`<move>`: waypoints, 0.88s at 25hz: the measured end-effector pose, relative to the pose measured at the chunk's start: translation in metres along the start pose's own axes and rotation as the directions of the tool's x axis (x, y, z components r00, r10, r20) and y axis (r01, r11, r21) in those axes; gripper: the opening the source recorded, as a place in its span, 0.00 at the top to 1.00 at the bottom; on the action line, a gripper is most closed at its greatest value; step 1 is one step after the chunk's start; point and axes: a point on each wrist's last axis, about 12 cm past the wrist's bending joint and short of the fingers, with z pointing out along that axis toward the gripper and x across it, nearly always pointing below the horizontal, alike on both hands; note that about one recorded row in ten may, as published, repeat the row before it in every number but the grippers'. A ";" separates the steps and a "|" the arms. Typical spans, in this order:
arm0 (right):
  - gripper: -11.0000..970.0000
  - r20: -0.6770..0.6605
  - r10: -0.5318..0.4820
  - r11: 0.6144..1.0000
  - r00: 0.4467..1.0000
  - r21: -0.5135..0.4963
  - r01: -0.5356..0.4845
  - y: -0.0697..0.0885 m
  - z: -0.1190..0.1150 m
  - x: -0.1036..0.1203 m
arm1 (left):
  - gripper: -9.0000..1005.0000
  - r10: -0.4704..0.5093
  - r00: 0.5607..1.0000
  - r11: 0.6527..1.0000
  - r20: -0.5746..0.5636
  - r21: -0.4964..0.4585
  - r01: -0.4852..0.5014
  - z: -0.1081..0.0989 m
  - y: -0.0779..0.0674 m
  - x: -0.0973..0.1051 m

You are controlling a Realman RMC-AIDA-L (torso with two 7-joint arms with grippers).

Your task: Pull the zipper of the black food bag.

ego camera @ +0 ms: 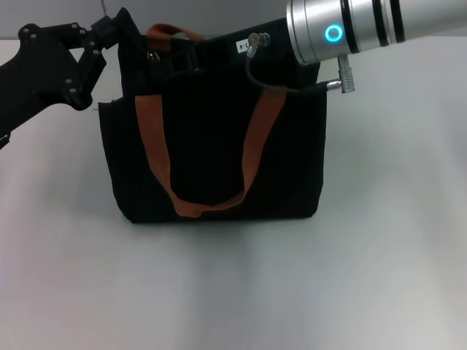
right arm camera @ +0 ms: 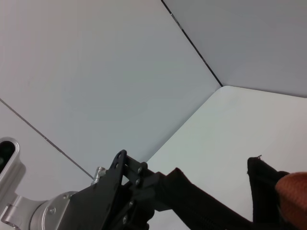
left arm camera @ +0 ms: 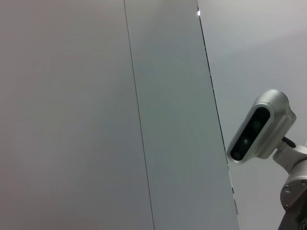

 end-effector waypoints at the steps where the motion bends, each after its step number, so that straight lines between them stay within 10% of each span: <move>1: 0.99 0.006 -0.001 1.000 1.000 0.004 0.001 0.000 -0.002 -0.001 | 0.99 0.000 1.000 1.000 -0.001 -0.001 0.000 0.000 0.000 0.000; 22: 0.99 -0.047 0.041 0.956 0.998 0.293 -0.025 -0.009 -0.029 0.002 | 0.99 0.009 1.000 1.000 0.008 -0.022 -0.008 -0.006 0.003 -0.003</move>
